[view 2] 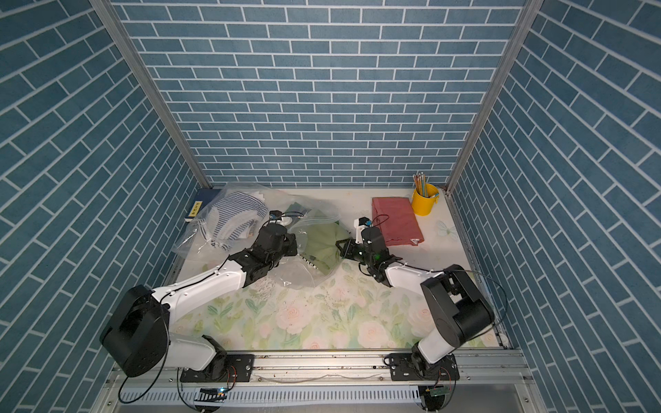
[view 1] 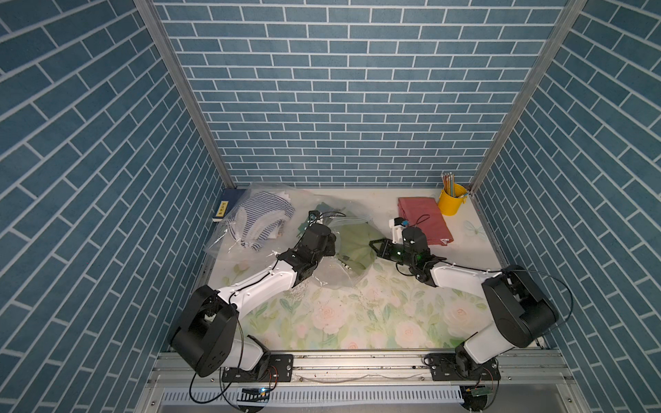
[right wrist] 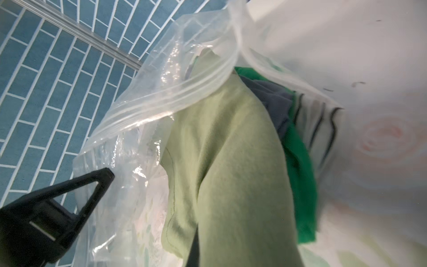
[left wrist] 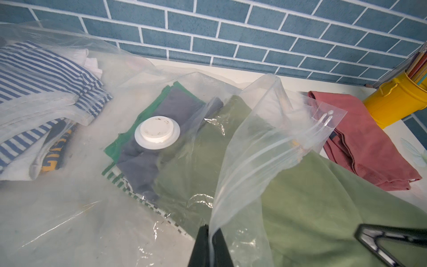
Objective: Take the tank top out of the vacuum bag
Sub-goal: Take out the tank top from the vacuum bag.
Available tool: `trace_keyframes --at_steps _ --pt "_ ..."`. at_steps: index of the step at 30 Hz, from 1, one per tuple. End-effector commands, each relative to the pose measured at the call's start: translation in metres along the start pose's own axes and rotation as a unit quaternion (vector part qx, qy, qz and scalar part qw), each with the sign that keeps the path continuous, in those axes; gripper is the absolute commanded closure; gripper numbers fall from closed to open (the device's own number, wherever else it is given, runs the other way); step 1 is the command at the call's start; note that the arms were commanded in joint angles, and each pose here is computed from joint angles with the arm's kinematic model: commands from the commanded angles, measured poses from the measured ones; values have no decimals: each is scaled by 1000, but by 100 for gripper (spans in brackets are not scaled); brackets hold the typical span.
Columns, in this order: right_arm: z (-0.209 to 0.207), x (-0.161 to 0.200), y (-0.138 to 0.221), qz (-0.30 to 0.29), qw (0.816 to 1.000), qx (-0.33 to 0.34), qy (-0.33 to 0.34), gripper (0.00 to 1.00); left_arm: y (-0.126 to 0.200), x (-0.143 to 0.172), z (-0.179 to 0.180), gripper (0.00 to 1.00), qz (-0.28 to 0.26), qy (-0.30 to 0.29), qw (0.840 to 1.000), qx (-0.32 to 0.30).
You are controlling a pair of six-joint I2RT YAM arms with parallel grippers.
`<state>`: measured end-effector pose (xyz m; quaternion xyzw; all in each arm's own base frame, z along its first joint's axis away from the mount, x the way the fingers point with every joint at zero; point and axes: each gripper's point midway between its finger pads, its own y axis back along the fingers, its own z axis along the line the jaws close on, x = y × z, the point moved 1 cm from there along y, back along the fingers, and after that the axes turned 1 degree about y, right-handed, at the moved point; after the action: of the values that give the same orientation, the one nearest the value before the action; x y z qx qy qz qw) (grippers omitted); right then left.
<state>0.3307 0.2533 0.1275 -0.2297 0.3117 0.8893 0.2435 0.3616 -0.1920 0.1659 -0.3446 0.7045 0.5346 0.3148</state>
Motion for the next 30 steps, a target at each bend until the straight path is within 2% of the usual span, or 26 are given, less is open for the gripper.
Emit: trace_keyframes --at_steps 1,10,15,19,24,25,29,30 --pt "-21 0 26 -15 999 34 -11 100 1 -3 2 100 -3 -9 1000 -8" --pt "-89 44 90 7 987 154 -55 100 3 -3 7 100 -11 -14 1000 -16" --pt "-110 64 119 15 974 214 -71 100 5 3 12 100 -12 -9 1000 -17" --pt "-123 70 143 -1 960 265 -85 100 4 6 13 100 -10 -8 1000 -16" --pt "-122 83 148 8 963 251 -95 100 5 4 11 100 -15 -6 1000 -11" --pt "-119 88 145 20 966 239 -97 98 5 3 11 100 -15 -6 1000 -10" --pt "-113 88 149 43 966 240 -82 50 5 3 10 100 -15 -7 1000 -9" --pt "-110 84 153 43 966 246 -73 42 5 2 10 100 -16 -7 1000 -10"
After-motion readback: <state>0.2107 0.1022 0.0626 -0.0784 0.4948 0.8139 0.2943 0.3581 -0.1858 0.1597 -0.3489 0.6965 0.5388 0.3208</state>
